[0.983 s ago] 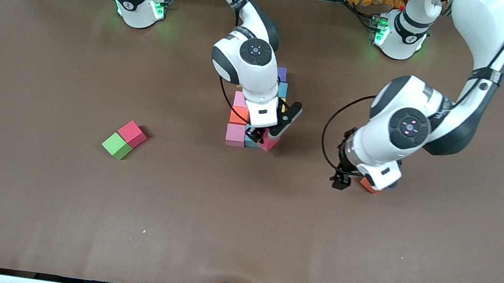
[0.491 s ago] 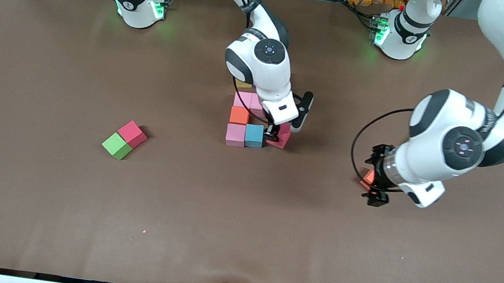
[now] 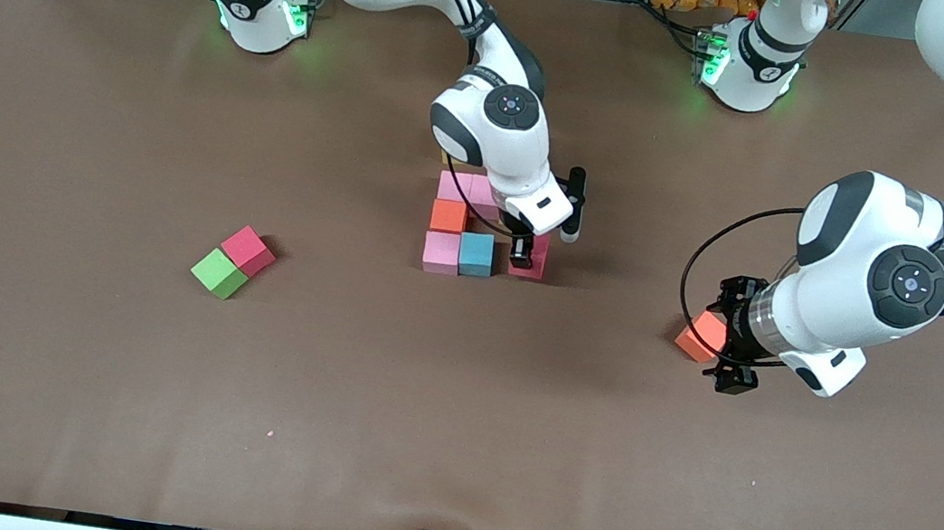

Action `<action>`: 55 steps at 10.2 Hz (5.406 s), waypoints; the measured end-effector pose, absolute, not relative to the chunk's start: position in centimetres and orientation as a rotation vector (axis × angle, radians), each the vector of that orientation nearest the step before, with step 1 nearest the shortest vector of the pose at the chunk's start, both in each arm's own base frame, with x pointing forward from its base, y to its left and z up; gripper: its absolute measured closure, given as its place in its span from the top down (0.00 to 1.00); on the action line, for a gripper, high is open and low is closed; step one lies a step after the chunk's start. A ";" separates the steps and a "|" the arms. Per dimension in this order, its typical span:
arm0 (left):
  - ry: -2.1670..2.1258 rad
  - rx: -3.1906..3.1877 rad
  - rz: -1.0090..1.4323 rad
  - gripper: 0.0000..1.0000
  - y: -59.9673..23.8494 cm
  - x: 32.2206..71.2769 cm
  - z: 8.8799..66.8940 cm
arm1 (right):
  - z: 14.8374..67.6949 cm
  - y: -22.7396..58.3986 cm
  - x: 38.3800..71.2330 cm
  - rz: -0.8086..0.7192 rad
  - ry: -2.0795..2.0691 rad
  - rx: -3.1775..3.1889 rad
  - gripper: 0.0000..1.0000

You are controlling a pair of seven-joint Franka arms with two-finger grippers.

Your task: Form number 2 with 11 blocks

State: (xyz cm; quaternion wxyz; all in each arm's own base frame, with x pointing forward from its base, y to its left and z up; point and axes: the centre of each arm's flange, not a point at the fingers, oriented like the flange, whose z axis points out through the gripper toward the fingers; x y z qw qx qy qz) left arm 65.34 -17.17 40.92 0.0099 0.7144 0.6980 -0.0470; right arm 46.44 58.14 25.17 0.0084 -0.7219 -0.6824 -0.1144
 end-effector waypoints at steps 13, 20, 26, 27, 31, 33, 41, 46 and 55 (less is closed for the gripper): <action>2.037 2.370 -0.178 1.00 -17.2 65.5 40.5 | 21.3 56.5 46.6 -0.237 -2.151 -2.198 0.55; 2.008 2.401 -0.185 1.00 -17.3 65.4 40.7 | 21.4 55.8 47.4 -0.243 -2.178 -2.172 0.55; 2.010 2.403 -0.188 1.00 -17.3 65.4 40.7 | 21.4 55.8 47.4 -0.247 -2.182 -2.167 0.55; 2.010 2.403 -0.188 1.00 -17.3 65.4 40.7 | 21.4 55.8 47.5 -0.252 -2.181 -2.167 0.56; 2.012 2.407 -0.192 1.00 -17.3 65.3 40.7 | 21.6 56.0 47.4 -0.275 -2.180 -2.163 1.00; 2.013 2.407 -0.193 1.00 -17.3 65.4 40.8 | 21.6 56.1 47.3 -0.278 -2.181 -2.160 1.00; 1.900 2.477 -0.173 1.00 -19.2 64.4 43.7 | 25.9 55.9 46.3 -0.299 -2.169 -2.151 1.00; 1.511 2.717 -0.062 1.00 -19.4 62.3 50.2 | 40.4 45.1 50.9 -0.058 -1.908 -2.397 1.00; 0.742 3.106 0.038 1.00 -18.8 55.3 61.2 | 57.2 7.0 56.8 -0.113 -0.881 -2.949 1.00</action>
